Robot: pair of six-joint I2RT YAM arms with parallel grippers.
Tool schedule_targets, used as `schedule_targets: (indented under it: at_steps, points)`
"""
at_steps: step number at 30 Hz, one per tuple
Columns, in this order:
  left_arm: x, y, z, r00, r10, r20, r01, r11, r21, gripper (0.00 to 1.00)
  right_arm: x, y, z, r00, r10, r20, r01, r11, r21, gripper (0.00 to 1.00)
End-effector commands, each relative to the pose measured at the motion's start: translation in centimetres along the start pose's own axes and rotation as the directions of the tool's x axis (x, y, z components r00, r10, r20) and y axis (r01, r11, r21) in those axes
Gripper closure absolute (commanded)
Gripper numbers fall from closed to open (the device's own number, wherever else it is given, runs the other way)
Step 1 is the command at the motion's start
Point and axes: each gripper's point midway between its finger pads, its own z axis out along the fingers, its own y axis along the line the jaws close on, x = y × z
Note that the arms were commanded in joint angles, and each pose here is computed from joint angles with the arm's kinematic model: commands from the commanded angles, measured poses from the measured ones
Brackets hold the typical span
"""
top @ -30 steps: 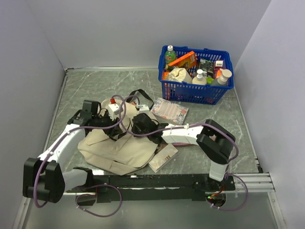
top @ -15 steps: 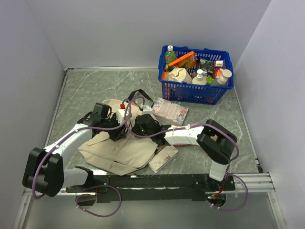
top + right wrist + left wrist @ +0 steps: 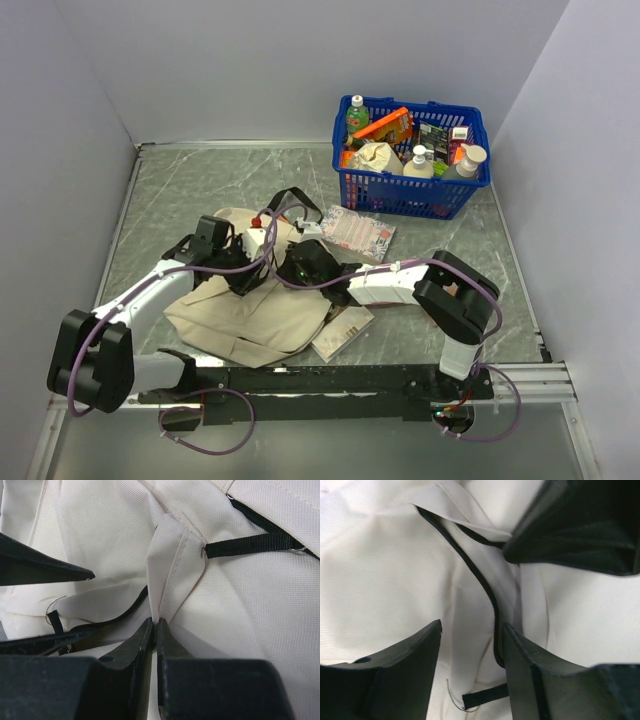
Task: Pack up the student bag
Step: Pick up the personal item from the center of the board.
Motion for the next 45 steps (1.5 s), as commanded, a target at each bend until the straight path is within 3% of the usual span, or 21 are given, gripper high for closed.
schedule_targets:
  at_steps: [1,5,7,8,9,10,17,23,24,26,27,29,31,32,33,35,37,45]
  points:
    - [2.0,-2.1,-0.1,0.998,0.018,-0.067,-0.013,0.997,0.078,0.42,6.3,-5.2,-1.5,0.974,-0.051,-0.221,0.081,0.988,0.129,1.00]
    - [2.7,-1.2,0.1,0.994,0.044,-0.102,-0.041,0.999,0.024,0.50,6.0,-5.0,-1.4,0.975,-0.050,-0.217,0.079,0.989,0.125,1.00]
    - [2.7,-0.6,0.3,0.993,0.042,-0.112,-0.042,0.999,0.000,0.62,6.0,-5.1,-1.5,0.975,-0.050,-0.218,0.080,0.988,0.130,1.00]
    - [2.7,0.1,0.2,0.992,0.039,-0.119,-0.044,0.998,-0.037,0.69,5.8,-5.1,-1.6,0.976,-0.052,-0.213,0.081,0.988,0.129,1.00]
    - [1.9,0.9,0.2,0.995,0.042,-0.093,-0.050,0.996,-0.080,0.94,5.7,-5.2,-1.7,0.976,-0.050,-0.210,0.079,0.988,0.132,1.00]
    - [1.1,1.3,-0.3,0.998,0.032,-0.062,-0.039,0.993,-0.114,0.98,5.8,-5.4,-1.7,0.976,-0.051,-0.212,0.081,0.987,0.136,1.00]
    - [-7.2,3.2,-5.0,0.982,0.071,0.177,-0.027,0.970,-0.243,0.99,3.6,-4.8,-2.5,0.983,-0.065,-0.174,0.083,0.992,0.100,0.97]
    - [-9.6,2.8,-6.5,0.972,0.037,0.230,0.015,0.976,-0.218,0.99,-1.9,-6.4,-6.2,0.997,0.002,-0.078,0.010,0.989,0.147,0.47]
    - [-9.4,2.9,-6.4,0.974,0.040,0.223,0.011,0.975,-0.224,0.99,-2.0,-7.8,-7.2,0.998,0.014,-0.062,-0.002,0.982,0.189,0.32]
    - [-9.0,3.3,-6.5,0.977,0.048,0.210,0.006,0.969,-0.247,0.99,-3.4,-10.3,-10.4,0.998,0.058,-0.001,-0.056,0.967,0.250,0.15]
    - [-8.9,3.2,-6.5,0.977,0.049,0.208,0.004,0.969,-0.247,0.99,-5.0,-11.0,-12.4,0.994,0.087,0.071,-0.103,0.956,0.274,0.00]
    - [-8.5,3.0,-6.4,0.979,0.040,0.202,0.009,0.972,-0.236,0.99,-3.3,-14.9,-15.4,0.989,0.147,0.035,-0.147,0.892,0.426,0.00]
    - [-8.1,2.7,-6.1,0.981,0.038,0.193,0.006,0.975,-0.223,0.99,-3.6,-18.2,-18.3,0.962,0.246,0.116,-0.269,0.804,0.531,0.00]
    - [-8.1,2.7,-6.1,0.980,0.043,0.193,0.002,0.974,-0.224,0.99,-1.4,-20.6,-20.4,0.956,0.282,0.080,-0.269,0.732,0.626,0.00]
    - [-7.9,2.8,-6.1,0.981,0.042,0.191,0.002,0.974,-0.229,0.99,-1.4,-21.9,-21.9,0.929,0.340,0.148,-0.349,0.668,0.657,0.00]
    - [-7.5,2.7,-5.9,0.983,0.046,0.179,-0.004,0.974,-0.227,0.99,0.5,-24.3,-24.7,0.907,0.393,0.151,-0.366,0.559,0.744,0.00]
    - [-7.3,2.8,-5.8,0.984,0.047,0.171,-0.007,0.974,-0.226,0.99,0.7,-26.2,-26.9,0.858,0.454,0.240,-0.452,0.446,0.773,0.00]
    - [-7.3,3.0,-5.5,0.989,0.061,0.137,-0.030,0.977,-0.213,0.99,1.7,-29.8,-29.7,0.721,0.564,0.403,-0.612,0.245,0.753,0.00]
